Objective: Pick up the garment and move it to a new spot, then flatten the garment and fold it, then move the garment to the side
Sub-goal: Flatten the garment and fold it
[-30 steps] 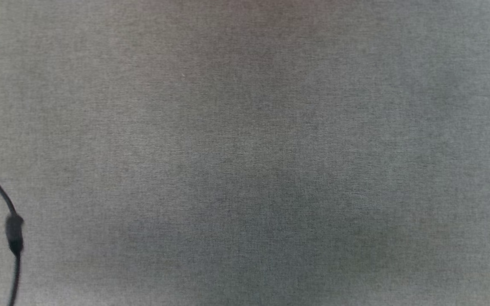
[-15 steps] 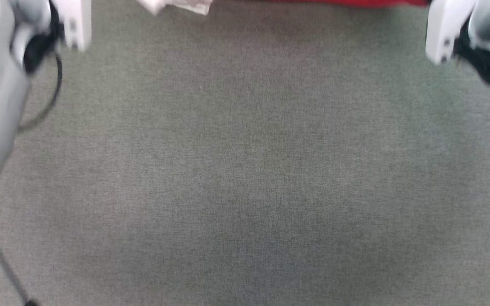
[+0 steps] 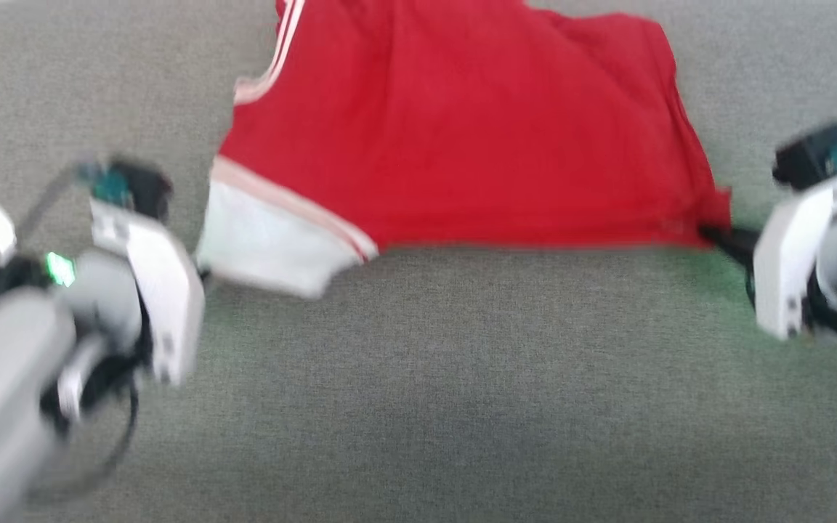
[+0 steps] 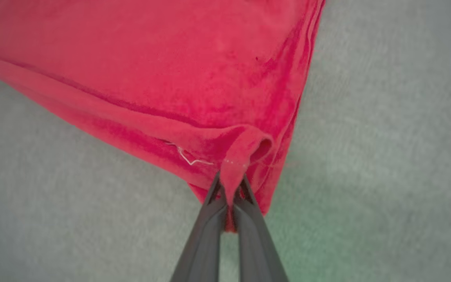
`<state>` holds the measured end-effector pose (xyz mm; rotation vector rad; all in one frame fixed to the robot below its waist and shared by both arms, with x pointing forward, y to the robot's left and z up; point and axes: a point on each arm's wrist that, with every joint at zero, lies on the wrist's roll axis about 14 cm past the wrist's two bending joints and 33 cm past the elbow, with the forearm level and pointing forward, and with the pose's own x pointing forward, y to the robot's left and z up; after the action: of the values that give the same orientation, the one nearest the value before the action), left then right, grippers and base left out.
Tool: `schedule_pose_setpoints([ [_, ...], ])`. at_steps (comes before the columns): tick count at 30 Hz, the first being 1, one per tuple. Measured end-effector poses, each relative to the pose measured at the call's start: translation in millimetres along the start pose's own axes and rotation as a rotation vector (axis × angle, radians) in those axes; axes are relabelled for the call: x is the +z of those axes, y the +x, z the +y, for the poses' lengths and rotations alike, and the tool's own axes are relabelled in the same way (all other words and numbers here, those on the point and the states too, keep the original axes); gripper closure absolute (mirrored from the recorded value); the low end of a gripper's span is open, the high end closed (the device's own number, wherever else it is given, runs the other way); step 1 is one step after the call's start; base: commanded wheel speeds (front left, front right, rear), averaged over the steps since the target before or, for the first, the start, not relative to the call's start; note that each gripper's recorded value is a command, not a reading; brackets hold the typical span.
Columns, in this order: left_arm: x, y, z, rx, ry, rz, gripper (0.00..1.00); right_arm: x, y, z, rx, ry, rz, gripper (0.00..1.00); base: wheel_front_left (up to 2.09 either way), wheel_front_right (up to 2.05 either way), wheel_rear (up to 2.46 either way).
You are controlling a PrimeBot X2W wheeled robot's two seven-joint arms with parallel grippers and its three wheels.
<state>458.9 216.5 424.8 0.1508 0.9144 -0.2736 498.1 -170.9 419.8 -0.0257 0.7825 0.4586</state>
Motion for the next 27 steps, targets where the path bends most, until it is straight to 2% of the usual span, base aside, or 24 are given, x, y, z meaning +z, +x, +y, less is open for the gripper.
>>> schedule_pose_setpoints([
  [10,-110.7,-54.6,-72.7,-0.1,-0.14,0.225,1.0,-89.1,-42.1,24.7,0.086,0.07,0.16,1.0,0.0,0.0,0.0],
  [17,-158.0,-77.2,-97.5,-0.127,-0.211,0.359,1.0,-135.0,-68.0,49.5,0.158,0.118,0.282,1.0,0.0,0.0,0.0],
  [22,-159.5,-84.1,-95.6,-0.111,-0.211,0.37,1.0,-152.4,-83.1,59.9,0.187,0.162,0.332,1.0,0.0,0.0,0.0],
  [27,-116.4,-82.3,-73.0,-0.059,-0.152,0.236,1.0,-129.7,-82.8,52.9,0.159,0.183,0.238,1.0,0.0,0.0,0.0],
])
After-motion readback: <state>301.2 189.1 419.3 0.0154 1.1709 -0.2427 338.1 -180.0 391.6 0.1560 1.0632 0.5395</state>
